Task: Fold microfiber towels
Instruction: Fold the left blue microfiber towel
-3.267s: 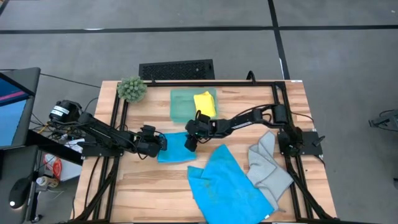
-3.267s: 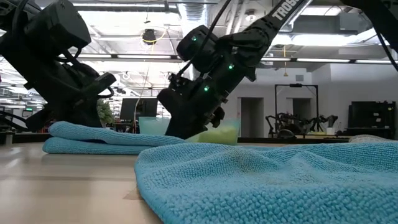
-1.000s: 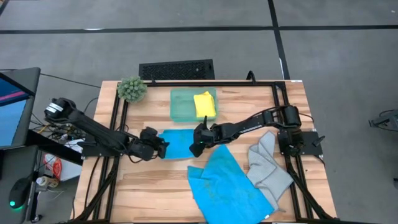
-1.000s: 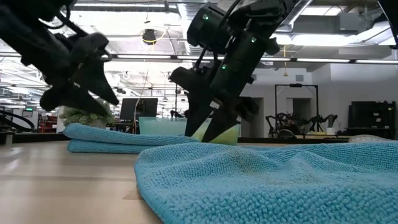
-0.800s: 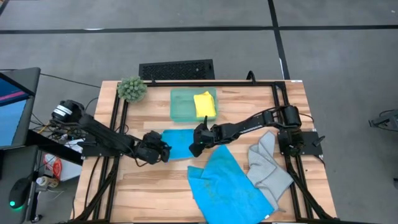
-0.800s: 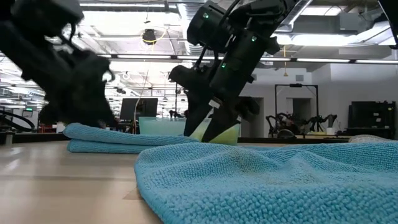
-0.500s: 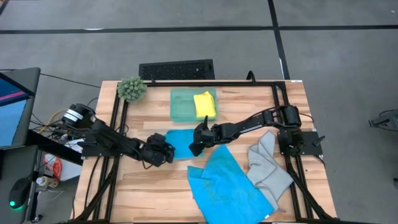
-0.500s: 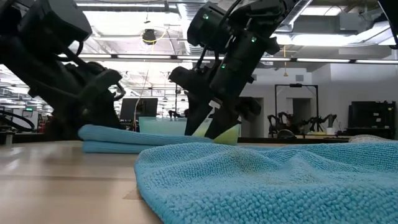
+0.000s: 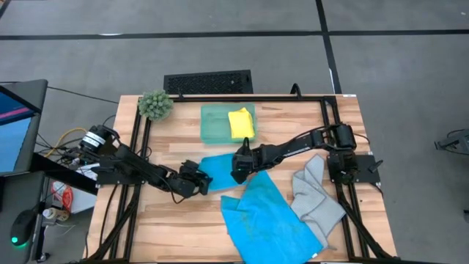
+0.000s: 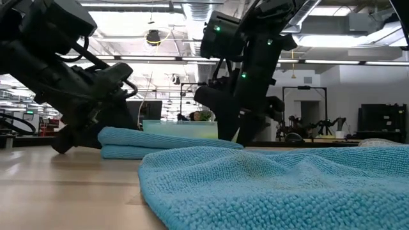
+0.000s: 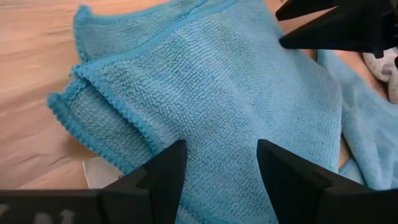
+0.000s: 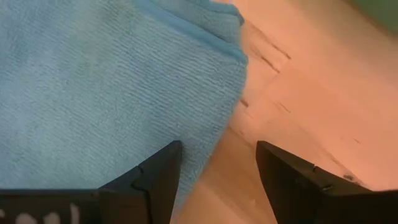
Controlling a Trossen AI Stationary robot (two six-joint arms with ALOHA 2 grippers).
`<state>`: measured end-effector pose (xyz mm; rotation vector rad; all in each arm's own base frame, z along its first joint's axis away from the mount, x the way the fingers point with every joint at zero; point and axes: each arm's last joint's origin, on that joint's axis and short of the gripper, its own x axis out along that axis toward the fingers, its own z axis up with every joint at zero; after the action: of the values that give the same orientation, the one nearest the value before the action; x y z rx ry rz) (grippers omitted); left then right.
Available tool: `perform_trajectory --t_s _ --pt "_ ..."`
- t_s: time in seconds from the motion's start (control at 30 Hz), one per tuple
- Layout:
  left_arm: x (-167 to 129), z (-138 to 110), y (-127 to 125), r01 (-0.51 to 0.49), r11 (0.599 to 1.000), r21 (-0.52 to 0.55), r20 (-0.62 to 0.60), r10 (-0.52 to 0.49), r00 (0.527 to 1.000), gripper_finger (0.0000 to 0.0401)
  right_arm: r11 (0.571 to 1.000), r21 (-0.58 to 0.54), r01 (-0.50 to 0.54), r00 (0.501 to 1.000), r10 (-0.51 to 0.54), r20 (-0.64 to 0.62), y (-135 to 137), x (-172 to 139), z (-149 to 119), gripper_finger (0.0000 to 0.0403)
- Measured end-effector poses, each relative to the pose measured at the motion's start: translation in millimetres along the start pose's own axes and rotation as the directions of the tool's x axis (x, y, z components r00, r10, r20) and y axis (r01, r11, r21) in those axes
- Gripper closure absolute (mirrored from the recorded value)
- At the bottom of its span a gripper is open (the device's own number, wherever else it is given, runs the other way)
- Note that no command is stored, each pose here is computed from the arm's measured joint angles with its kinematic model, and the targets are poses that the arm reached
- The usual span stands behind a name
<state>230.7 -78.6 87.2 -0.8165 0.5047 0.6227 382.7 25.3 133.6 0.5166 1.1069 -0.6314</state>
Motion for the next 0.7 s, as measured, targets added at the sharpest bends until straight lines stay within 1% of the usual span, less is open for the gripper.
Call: perform_trajectory --t_s 0.2,0.3,0.4,0.6,0.63,0.7 --pt "8.9 -2.8 -11.0 -0.002 0.999 0.040 0.004 0.002 1.000 0.0205 1.000 0.021 -0.010 1.000 0.010 -0.020 2.3 1.7 -3.4 0.0172" --pt "9.0 -3.2 -13.7 0.008 0.999 0.047 -0.005 -0.008 1.000 0.0205 1.000 0.020 -0.003 1.000 0.004 -0.027 1.5 1.7 -3.6 0.0191" --pt "8.7 -3.7 -14.3 0.009 0.999 0.049 -0.007 -0.008 1.000 0.0205 1.000 0.024 0.001 0.999 0.000 -0.036 -1.1 2.2 -1.8 0.0239" --pt "8.7 -3.7 -14.2 0.008 0.999 0.034 -0.006 -0.008 1.000 0.0205 0.999 -0.023 -0.036 0.999 0.035 -0.035 0.8 2.3 -0.1 0.0376" --pt "8.7 -3.8 -14.2 0.008 1.000 0.030 -0.005 -0.007 1.000 0.0205 0.999 -0.034 -0.037 0.999 0.036 -0.034 0.8 1.7 0.1 0.0387" --pt "8.7 -3.8 -14.1 0.007 1.000 0.028 -0.005 -0.007 1.000 0.0205 0.999 -0.039 -0.036 0.998 0.034 -0.046 -0.6 -1.5 -0.4 0.0389"
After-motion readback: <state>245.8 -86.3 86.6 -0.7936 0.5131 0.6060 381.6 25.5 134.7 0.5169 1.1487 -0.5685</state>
